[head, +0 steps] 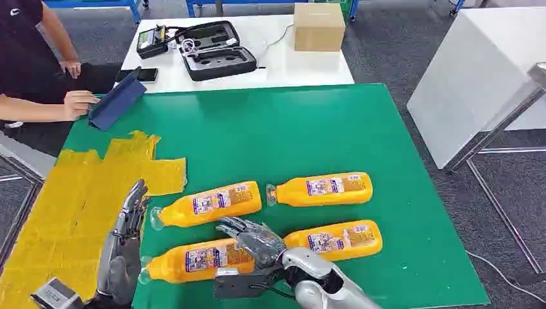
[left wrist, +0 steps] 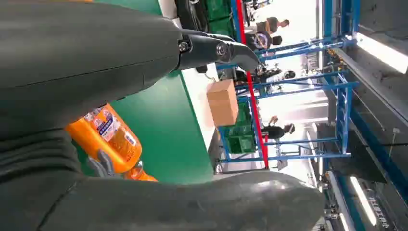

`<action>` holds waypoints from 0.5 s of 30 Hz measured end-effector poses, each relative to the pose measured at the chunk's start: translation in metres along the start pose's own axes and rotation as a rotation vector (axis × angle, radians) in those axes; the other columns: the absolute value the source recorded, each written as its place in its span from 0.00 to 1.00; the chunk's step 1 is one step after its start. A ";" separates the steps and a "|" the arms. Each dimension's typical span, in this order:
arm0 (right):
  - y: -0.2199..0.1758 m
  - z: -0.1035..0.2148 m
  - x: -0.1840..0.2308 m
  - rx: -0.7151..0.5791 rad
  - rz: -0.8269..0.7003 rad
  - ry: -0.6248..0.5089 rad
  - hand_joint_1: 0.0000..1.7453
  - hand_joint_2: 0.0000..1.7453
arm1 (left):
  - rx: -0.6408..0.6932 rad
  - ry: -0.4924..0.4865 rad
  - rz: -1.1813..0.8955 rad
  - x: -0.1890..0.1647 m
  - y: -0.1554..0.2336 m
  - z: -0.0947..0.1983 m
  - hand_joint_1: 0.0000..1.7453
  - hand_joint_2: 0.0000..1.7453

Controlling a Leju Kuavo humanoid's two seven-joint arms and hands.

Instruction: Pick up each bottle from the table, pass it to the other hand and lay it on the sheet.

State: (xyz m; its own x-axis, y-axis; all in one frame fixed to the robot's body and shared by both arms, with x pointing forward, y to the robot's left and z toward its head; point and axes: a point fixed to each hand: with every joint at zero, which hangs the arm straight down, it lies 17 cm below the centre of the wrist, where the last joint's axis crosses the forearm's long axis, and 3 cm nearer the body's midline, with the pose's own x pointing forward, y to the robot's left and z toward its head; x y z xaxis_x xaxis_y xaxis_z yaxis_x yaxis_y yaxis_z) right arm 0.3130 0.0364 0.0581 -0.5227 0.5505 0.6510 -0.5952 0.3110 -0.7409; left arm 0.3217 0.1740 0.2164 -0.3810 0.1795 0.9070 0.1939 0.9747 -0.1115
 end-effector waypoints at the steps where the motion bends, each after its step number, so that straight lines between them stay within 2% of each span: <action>1: 0.001 -0.002 -0.001 0.005 0.004 0.002 0.00 1.00 | -0.002 0.000 0.002 0.000 -0.001 0.000 0.00 0.00; 15: 0.039 -0.028 -0.011 0.153 0.099 0.044 0.00 1.00 | -0.014 -0.010 0.033 0.000 -0.006 -0.009 0.00 0.00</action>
State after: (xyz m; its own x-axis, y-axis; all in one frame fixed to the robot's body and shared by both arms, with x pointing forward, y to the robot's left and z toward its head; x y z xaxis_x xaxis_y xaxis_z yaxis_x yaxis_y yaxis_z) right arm 0.3133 0.0643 0.0176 -0.5582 0.6065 0.5663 -0.6303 0.1339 -0.7647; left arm 0.3290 0.1672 0.2204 -0.3836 0.2130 0.8986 0.2187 0.9663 -0.1357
